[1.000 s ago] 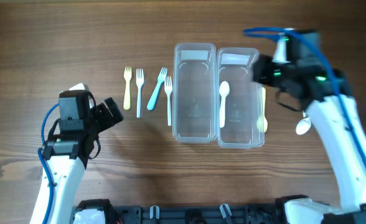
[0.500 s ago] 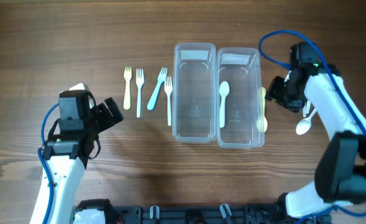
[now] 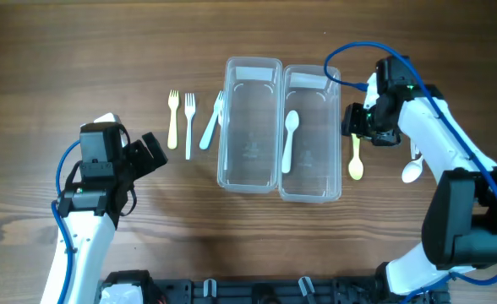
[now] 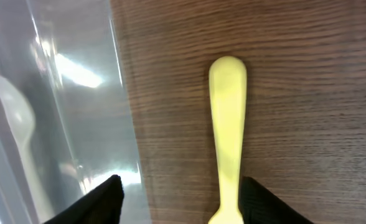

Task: Pack container
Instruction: 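Move the right gripper back to the yellow spoon, then grasp the yellow spoon with the right gripper, place in right container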

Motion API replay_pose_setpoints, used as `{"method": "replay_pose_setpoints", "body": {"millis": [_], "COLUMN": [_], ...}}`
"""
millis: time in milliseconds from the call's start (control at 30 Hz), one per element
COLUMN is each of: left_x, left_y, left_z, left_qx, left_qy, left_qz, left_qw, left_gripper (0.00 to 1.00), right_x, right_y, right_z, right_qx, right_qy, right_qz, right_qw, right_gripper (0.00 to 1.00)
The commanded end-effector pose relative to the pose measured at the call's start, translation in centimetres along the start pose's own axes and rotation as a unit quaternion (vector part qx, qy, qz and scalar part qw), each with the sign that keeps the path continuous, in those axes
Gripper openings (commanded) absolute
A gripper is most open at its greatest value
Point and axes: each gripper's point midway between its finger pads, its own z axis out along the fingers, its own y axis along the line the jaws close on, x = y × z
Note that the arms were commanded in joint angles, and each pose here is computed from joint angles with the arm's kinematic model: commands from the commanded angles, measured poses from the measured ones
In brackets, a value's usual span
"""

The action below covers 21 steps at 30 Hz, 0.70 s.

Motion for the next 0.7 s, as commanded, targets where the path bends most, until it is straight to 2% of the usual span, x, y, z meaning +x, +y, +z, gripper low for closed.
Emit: {"method": "replay_pose_setpoints", "body": {"millis": [0,300,500,567,633,667], "left_x": [-0.8,-0.8,-0.8,-0.8,-0.8,-0.8], "left_y": [-0.1,-0.1,-0.1,-0.1,-0.1,-0.1], "left_z": [-0.3,-0.3,-0.3,-0.3,-0.3,-0.3], "left_qx": [-0.002,-0.002,-0.002,-0.002,-0.002,-0.002], "left_qy": [-0.009,-0.009,-0.009,-0.009,-0.009,-0.009], "left_qz": [0.007,0.007,0.007,0.007,0.007,0.007], "left_qw": [1.000,1.000,1.000,1.000,1.000,1.000], "left_gripper": [1.00,1.00,1.00,1.00,1.00,1.00], "right_x": [0.0,1.1,3.5,4.0,4.5,4.7], "right_y": [-1.4,-2.9,-3.8,-3.9,-4.1,-4.1], "right_z": [0.3,1.7,4.3,4.7,5.1,5.2], "right_qx": [0.029,0.049,0.053,0.054,0.055,0.055], "right_qy": [0.002,0.011,0.031,0.034,0.036,0.036], "right_qz": [0.035,0.040,0.045,0.046,0.056,0.062], "right_qw": [0.999,0.998,0.997,0.997,0.996,0.996], "right_gripper": [0.66,0.66,0.61,0.56,0.41,0.38]}}
